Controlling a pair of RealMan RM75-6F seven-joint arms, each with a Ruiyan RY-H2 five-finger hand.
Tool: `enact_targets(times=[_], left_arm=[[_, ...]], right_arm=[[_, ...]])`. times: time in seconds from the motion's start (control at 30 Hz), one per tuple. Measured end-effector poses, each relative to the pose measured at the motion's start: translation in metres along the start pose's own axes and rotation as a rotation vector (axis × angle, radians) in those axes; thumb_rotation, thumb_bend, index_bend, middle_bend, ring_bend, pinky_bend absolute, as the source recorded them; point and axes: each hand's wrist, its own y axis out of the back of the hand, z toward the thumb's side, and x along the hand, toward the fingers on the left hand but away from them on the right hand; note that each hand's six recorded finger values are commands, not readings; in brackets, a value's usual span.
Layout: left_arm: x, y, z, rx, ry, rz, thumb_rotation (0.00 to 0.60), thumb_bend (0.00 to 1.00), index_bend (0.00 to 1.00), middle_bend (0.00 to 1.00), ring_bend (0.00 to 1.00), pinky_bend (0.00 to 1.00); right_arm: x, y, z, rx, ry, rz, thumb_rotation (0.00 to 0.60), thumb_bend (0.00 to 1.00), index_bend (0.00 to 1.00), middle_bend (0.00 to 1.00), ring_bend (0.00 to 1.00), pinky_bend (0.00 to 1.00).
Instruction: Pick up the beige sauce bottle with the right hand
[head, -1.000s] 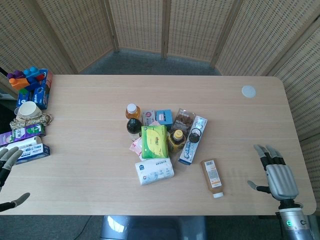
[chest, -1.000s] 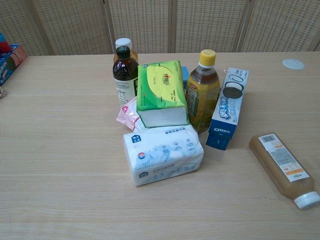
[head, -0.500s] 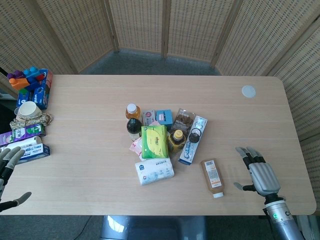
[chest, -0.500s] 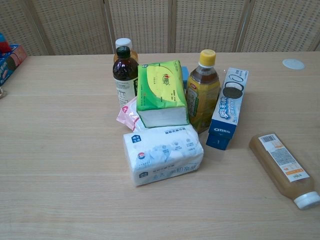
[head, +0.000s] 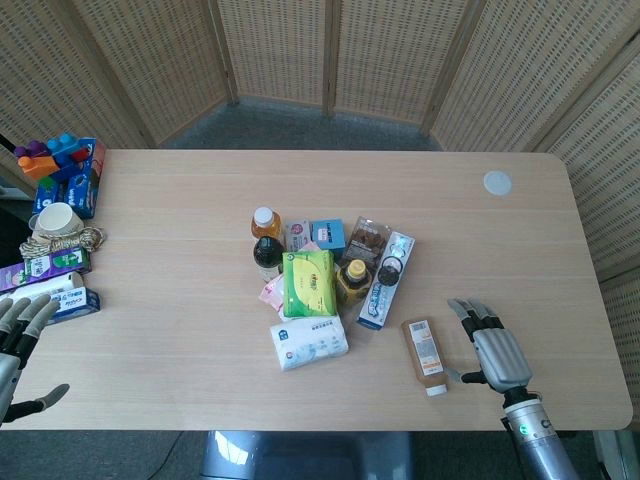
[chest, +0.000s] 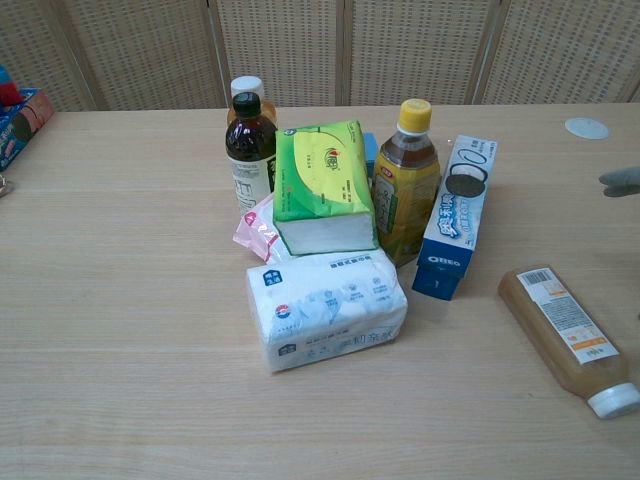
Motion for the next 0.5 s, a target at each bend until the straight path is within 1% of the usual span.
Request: enact_targets(times=[0.33, 0.5], left_arm=[[0.002, -0.005, 0.001, 0.013, 0.005, -0.015, 0.600, 0.00, 0.00, 0.00, 0.00, 0.00], [0.003, -0.008, 0.002, 0.018, 0.006, -0.020, 0.600, 0.00, 0.00, 0.00, 0.00, 0.00]], right_arm=[[-0.016, -0.026, -0.007, 0.023, -0.001, 0.012, 0.600, 0.00, 0.00, 0.00, 0.00, 0.00], [-0.019, -0.032, -0.005, 0.011, 0.006, 0.021, 0.600, 0.00, 0.00, 0.00, 0.00, 0.00]])
